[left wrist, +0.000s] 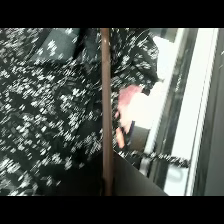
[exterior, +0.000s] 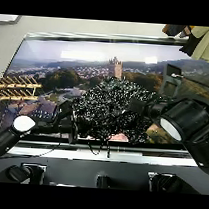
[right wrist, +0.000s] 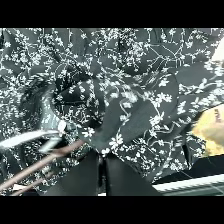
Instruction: Fold the clothes and pants, and hang the long-sleeved shirts on hangers.
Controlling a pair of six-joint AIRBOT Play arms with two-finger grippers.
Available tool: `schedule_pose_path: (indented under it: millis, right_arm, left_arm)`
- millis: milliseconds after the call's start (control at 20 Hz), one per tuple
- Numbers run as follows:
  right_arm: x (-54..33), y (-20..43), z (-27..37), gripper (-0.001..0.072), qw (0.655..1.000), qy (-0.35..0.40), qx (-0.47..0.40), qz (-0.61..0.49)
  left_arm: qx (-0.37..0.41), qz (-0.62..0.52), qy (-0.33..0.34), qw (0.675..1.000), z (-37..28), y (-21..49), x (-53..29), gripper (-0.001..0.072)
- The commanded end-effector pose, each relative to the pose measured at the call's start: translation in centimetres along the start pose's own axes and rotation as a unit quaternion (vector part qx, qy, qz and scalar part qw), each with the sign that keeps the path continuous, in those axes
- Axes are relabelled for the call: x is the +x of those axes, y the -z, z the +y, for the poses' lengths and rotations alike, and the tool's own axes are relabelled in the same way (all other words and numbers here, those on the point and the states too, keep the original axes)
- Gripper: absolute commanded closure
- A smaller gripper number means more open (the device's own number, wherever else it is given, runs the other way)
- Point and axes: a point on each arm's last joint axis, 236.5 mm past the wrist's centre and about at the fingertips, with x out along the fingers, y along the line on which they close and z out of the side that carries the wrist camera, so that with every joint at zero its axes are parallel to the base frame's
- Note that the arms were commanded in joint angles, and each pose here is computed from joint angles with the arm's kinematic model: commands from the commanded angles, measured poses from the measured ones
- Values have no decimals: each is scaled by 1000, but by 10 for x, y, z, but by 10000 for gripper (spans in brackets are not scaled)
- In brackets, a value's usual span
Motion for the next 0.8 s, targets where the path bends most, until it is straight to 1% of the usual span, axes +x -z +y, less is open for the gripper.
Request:
schedule_pose_path:
  millis: [0,250,400,450,500,600,650,750]
  right_arm:
    - [-1,0,1,689,1000,-3,-1,0]
    - [-1,0,1,688,1000,-3,-5,1]
    - [-1,4,3,683,1000,-6,-10,8]
    - [-1,6,4,637,1000,-9,-15,12]
    - [-1,8,5,568,1000,-12,-19,16]
    - [-1,12,7,394,999,-15,-23,26]
    - [-1,15,4,336,999,-10,-23,32]
    - [-3,20,-3,297,999,4,-24,41]
  left_arm:
    - [-6,-12,18,1000,-10,-5,14,692]
    - [-8,-23,19,1000,-15,-10,22,692]
    - [-18,-33,8,999,-9,-15,22,692]
    - [-17,-34,7,999,-9,-16,22,692]
    - [-17,-34,7,999,-9,-16,22,692]
    - [-17,-34,8,999,-9,-16,22,692]
    - [-18,-35,8,999,-9,-17,22,692]
    - [-18,-35,8,999,-9,-17,22,692]
